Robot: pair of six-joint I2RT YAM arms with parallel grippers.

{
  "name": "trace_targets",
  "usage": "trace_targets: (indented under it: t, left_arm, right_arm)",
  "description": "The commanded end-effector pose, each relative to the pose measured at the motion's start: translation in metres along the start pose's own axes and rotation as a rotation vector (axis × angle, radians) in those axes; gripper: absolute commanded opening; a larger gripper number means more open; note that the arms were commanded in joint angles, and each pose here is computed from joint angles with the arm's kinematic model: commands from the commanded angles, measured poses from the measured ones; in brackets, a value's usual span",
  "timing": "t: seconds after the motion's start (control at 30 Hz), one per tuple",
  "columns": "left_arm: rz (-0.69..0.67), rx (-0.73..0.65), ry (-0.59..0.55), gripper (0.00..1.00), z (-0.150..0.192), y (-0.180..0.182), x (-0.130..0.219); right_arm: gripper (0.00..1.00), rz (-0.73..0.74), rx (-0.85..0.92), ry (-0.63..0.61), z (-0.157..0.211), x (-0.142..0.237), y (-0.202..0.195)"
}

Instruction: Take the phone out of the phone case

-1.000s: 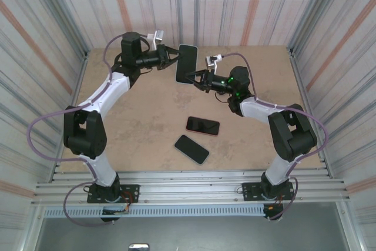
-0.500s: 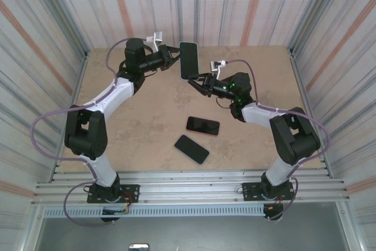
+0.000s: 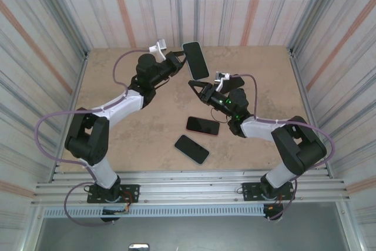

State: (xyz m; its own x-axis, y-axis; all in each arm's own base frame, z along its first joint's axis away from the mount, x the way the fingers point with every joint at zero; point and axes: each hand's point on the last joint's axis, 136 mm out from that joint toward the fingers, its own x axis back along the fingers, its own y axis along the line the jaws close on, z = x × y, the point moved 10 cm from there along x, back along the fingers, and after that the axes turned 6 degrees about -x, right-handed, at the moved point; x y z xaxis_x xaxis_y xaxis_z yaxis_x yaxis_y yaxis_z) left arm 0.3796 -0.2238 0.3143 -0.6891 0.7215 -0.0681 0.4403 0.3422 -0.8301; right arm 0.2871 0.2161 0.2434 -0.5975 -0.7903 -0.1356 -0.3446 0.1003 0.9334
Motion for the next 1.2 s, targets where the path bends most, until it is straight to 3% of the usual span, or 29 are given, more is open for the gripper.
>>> trace_targets:
  t: [0.0,0.43,0.63,0.97,1.17]
  left_arm:
    - [0.132,-0.004,-0.178,0.0,-0.02,-0.042,0.017]
    - [0.156,0.074,-0.171,0.0,-0.013,-0.043,0.018]
    - [0.177,0.095,-0.168,0.0,-0.012,-0.044,0.018]
    - [0.227,0.154,-0.134,0.0,-0.013,-0.049,0.016]
    - [0.285,0.216,-0.083,0.0,-0.015,-0.059,0.013]
  right_arm:
    - [0.45,-0.065,0.047,-0.112,-0.007,0.003,0.015]
    - [0.26,-0.12,0.012,-0.118,-0.012,0.001,0.02]
    - [0.25,-0.141,0.004,-0.115,-0.016,0.0,0.022]
    - [0.13,-0.158,0.013,-0.099,-0.021,0.0,0.021]
    - [0.1,-0.117,0.101,-0.058,-0.022,-0.002,0.015]
